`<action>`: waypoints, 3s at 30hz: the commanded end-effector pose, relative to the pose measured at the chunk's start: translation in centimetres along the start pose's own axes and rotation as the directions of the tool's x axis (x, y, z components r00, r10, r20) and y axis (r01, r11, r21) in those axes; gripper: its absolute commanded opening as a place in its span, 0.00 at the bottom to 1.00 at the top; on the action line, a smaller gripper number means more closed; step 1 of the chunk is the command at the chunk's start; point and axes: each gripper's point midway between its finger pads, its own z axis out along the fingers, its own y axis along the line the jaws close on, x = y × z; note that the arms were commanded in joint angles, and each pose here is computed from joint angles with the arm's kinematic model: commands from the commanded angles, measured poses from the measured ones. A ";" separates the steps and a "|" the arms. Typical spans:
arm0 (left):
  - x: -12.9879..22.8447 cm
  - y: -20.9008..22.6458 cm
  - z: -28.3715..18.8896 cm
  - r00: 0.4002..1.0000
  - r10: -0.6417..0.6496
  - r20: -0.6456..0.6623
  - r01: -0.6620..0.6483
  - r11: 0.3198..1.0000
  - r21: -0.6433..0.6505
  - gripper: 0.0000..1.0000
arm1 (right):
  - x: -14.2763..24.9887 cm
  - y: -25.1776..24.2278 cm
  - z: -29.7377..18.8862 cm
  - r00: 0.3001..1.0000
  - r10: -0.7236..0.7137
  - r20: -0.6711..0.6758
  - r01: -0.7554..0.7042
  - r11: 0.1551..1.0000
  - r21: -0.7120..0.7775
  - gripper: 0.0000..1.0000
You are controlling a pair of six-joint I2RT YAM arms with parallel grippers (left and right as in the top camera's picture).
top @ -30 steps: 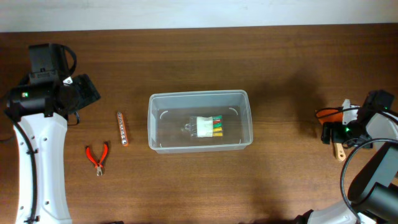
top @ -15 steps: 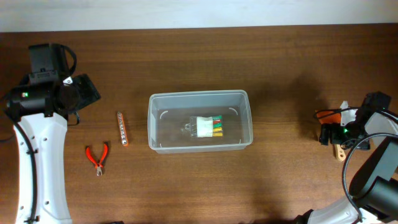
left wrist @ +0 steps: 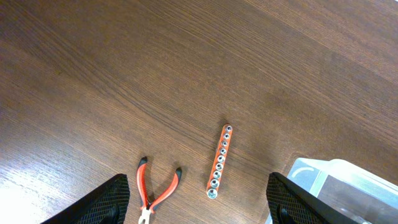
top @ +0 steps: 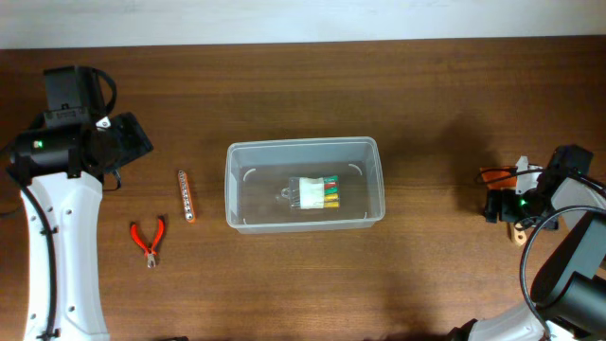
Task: Pack container
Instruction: 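Grasp the orange scraper by its wooden handle with the right gripper, then carry the scraper with the right gripper and lower it into the container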
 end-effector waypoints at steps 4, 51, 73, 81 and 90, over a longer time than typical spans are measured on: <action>-0.6 0.1 -0.7 1.000 -0.014 0.028 0.014 1.000 -0.002 0.73 | 1.9 0.8 1.6 0.998 0.019 -0.059 -0.020 0.999 -0.026 0.73; -0.4 0.2 -0.7 1.000 -0.011 0.018 0.011 1.000 -0.006 0.73 | -4.8 4.2 -5.4 0.991 -0.114 0.067 0.118 0.991 -0.067 0.04; 0.2 0.4 -0.7 1.000 -0.007 -0.007 0.007 1.000 -0.015 0.73 | -4.0 32.8 -23.7 0.345 -0.873 0.345 0.928 0.371 0.010 0.04; 0.3 0.4 -0.7 1.000 -0.008 -0.008 0.008 1.000 -0.014 0.73 | 0.4 37.8 -18.2 0.158 -0.955 0.251 0.986 0.142 -0.081 0.04; 0.7 0.5 -0.7 1.000 -0.005 -0.024 0.004 1.000 -0.020 0.73 | -0.1 38.7 -10.2 0.030 -0.986 0.167 0.988 0.003 -0.157 0.04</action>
